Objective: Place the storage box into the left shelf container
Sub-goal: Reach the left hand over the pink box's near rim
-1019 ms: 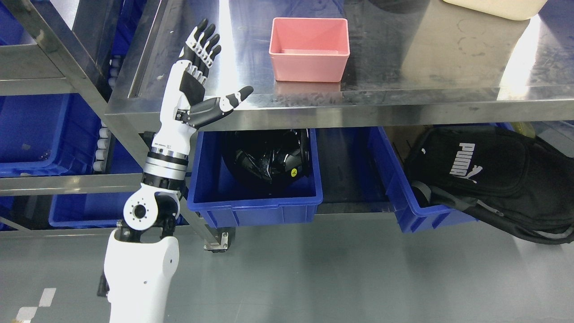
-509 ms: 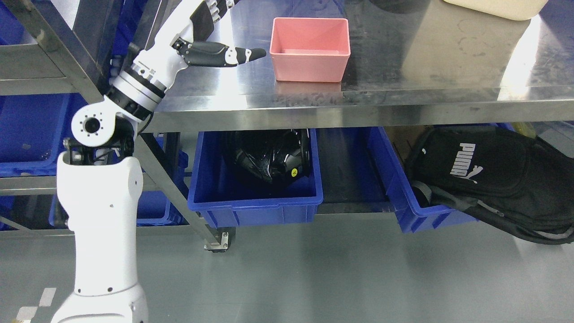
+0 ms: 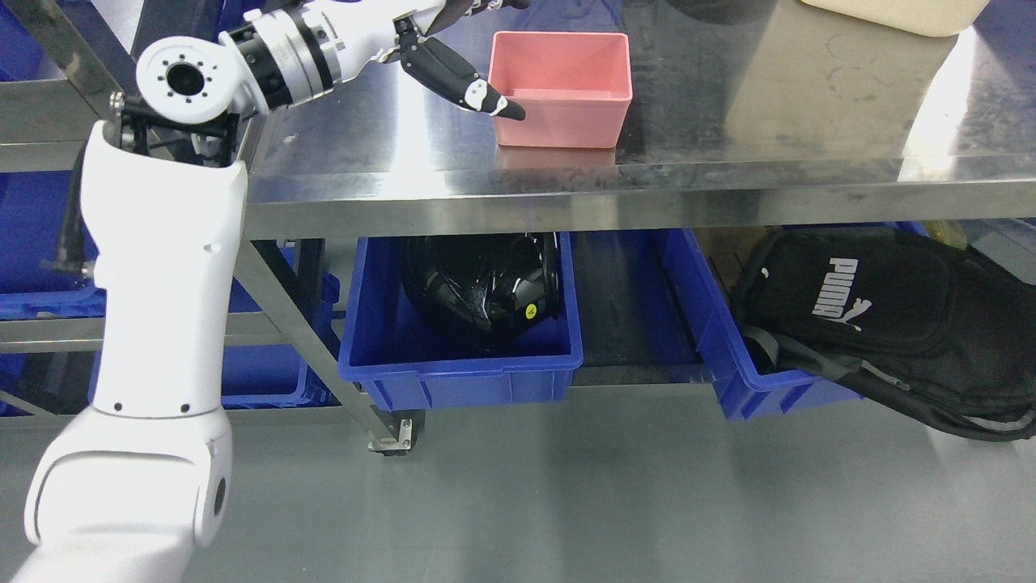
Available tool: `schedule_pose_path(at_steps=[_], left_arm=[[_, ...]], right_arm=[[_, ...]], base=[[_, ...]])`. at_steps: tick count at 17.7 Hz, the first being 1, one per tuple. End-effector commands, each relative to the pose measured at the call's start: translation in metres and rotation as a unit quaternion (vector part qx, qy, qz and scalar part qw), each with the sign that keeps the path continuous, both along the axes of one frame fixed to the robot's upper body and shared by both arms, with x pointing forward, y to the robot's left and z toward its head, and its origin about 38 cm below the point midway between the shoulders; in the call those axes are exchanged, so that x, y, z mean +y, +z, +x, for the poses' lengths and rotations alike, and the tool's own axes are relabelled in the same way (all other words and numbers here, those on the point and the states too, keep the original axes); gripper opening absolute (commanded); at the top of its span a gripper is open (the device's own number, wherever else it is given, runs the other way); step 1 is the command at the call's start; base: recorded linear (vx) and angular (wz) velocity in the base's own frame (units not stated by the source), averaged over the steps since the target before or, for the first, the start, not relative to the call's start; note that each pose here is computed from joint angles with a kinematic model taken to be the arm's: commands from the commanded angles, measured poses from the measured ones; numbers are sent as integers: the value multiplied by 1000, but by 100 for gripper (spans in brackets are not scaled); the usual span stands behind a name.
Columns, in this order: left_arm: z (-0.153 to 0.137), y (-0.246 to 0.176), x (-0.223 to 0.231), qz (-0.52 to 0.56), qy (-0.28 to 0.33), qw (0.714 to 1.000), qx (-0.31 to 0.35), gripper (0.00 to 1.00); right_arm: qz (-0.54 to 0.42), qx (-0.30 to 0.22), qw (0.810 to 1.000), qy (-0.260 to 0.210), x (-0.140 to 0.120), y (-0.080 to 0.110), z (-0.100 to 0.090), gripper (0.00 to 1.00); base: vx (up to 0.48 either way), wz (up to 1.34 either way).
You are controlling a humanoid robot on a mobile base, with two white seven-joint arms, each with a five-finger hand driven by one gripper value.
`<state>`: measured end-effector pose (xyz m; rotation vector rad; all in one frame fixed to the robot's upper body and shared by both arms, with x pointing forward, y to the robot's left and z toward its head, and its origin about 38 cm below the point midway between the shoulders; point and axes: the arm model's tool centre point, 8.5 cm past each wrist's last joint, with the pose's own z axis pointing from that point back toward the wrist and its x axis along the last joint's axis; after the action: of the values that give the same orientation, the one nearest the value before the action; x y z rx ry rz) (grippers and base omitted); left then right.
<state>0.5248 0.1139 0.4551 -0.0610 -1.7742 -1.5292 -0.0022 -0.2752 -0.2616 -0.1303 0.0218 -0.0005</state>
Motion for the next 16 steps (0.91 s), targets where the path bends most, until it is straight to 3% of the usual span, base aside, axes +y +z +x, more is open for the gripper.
schedule_pose_path(at_steps=[1, 5, 10, 16], left_arm=[[42, -55, -45, 190, 38, 976, 95, 100], [54, -67, -31, 220, 67, 966, 120, 100], [56, -67, -34, 239, 80, 962, 105, 99], [62, -62, -39, 191, 81, 978, 23, 99]], right_arm=[[-9, -4, 1000, -1, -11, 1, 0, 100], [-9, -4, 1000, -1, -11, 1, 0, 100], [-9, -4, 1000, -1, -11, 1, 0, 100], [-9, -4, 1000, -1, -11, 1, 0, 100]], base=[[0, 0], [0, 0], [0, 0], [0, 0]])
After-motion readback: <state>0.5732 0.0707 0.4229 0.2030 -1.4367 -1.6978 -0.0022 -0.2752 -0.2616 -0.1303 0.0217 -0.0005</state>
